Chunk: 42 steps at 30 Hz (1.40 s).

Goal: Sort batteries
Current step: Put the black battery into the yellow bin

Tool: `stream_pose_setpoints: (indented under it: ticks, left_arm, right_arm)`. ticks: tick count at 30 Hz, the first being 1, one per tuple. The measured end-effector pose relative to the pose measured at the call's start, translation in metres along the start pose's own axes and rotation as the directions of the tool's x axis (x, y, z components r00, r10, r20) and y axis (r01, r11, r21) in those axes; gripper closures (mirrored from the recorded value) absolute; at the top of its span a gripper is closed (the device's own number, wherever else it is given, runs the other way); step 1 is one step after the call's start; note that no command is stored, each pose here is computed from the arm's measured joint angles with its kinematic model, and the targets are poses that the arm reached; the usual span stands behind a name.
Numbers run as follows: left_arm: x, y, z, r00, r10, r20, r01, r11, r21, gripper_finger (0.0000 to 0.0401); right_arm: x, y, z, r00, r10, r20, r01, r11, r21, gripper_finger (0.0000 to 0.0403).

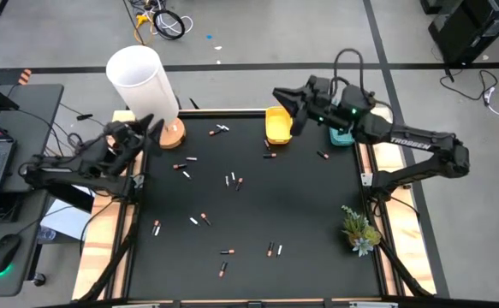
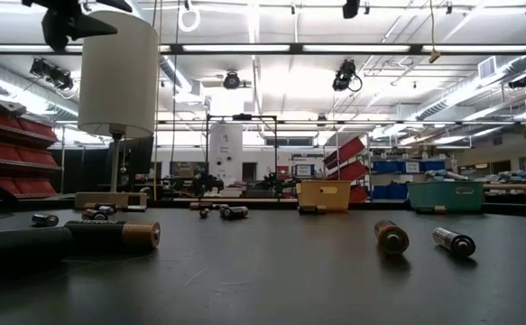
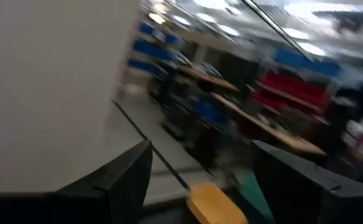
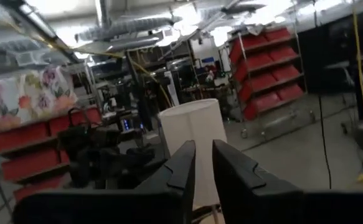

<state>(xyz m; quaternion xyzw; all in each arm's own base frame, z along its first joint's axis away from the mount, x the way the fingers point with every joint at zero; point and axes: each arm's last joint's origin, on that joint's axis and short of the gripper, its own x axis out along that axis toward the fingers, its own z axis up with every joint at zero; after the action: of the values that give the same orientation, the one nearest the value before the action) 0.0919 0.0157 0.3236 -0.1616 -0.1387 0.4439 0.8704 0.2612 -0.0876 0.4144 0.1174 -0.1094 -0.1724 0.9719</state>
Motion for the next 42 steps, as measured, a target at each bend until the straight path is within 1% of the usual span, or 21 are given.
stream_pose_setpoints:
  ticks: [3,6,9,12,14,17,19,21,23,26,29,31,32,35,36,39,42]
  left_arm:
    - [0.003,-0.005,-0.002,1.000,0.000,0.004,0.000,0.999,0.043,0.0121]
    - [0.006,-0.009,-0.007,1.000,0.000,-0.013,0.000,0.999,0.046,0.0136]
    - [0.009,-0.013,-0.008,1.000,0.015,-0.018,-0.014,0.998,0.067,0.0155]
    - [0.013,-0.015,-0.002,0.998,0.048,-0.038,-0.044,0.994,0.095,0.0161]
    - [0.015,-0.016,0.003,0.994,0.056,-0.092,-0.044,0.991,0.127,0.0161]
    - [0.020,-0.019,0.002,0.970,0.076,-0.232,-0.031,0.981,0.189,0.0162]
    - [0.024,-0.019,-0.006,0.930,0.101,-0.354,-0.018,0.973,0.229,0.0162]
    - [0.025,-0.019,-0.016,0.864,0.117,-0.490,0.003,0.971,0.237,0.0162]
    - [0.026,-0.019,-0.029,0.777,0.117,-0.618,0.036,0.973,0.229,0.0163]
    - [0.027,-0.026,-0.048,0.643,0.052,-0.764,0.153,0.969,0.195,0.0173]
    - [0.028,-0.031,-0.069,0.511,0.027,-0.859,0.268,0.945,0.189,0.0189]
    - [0.031,-0.037,-0.079,0.446,0.005,-0.895,0.338,0.925,0.174,0.0196]
    - [0.035,-0.040,-0.084,0.424,-0.014,-0.906,0.369,0.916,0.159,0.0198]
    - [0.047,-0.055,-0.098,0.373,-0.116,-0.920,0.445,0.893,0.068,0.0199]
    - [0.051,-0.059,-0.103,0.366,-0.136,-0.921,0.472,0.879,0.058,0.0200]
    - [0.060,-0.069,-0.119,0.352,-0.154,-0.923,0.535,0.843,0.064,0.0200]
    - [0.069,-0.081,-0.130,0.380,-0.212,-0.900,0.553,0.833,0.037,0.0200]
  right_arm:
    - [0.002,0.001,0.005,0.996,-0.026,-0.081,0.026,1.000,-0.011,0.0355]
    - [0.000,0.002,0.008,0.988,-0.047,-0.150,0.043,0.999,-0.026,0.0357]
    - [-0.003,0.003,0.004,0.976,-0.069,-0.209,0.064,0.997,-0.033,0.0343]
    - [-0.005,0.002,-0.003,0.956,-0.092,-0.279,0.083,0.996,-0.045,0.0320]
    - [-0.006,0.001,-0.010,0.936,-0.104,-0.337,0.091,0.994,-0.055,0.0304]
    - [-0.006,0.001,-0.022,0.894,-0.120,-0.432,0.090,0.992,-0.091,0.0282]
    - [-0.007,0.001,-0.029,0.865,-0.128,-0.485,0.085,0.990,-0.110,0.0271]
    - [-0.009,0.000,-0.033,0.841,-0.143,-0.522,0.092,0.988,-0.122,0.0263]
    - [-0.012,-0.001,-0.034,0.827,-0.174,-0.535,0.115,0.983,-0.142,0.0260]
    - [-0.016,0.000,-0.031,0.826,-0.200,-0.527,0.113,0.975,-0.192,0.0261]
    - [-0.019,0.001,-0.026,0.837,-0.189,-0.513,0.085,0.972,-0.219,0.0267]
    - [-0.021,0.001,-0.028,0.827,-0.185,-0.531,0.070,0.971,-0.230,0.0267]
    - [-0.022,0.001,-0.029,0.820,-0.177,-0.544,0.057,0.972,-0.229,0.0267]
    - [-0.024,0.001,-0.031,0.798,-0.162,-0.580,0.026,0.971,-0.236,0.0268]
    - [-0.025,0.000,-0.032,0.791,-0.165,-0.589,0.018,0.969,-0.246,0.0268]
    - [-0.028,0.000,-0.032,0.778,-0.168,-0.606,-0.002,0.963,-0.270,0.0268]
    - [-0.036,0.000,-0.027,0.779,-0.170,-0.604,-0.012,0.958,-0.285,0.0269]
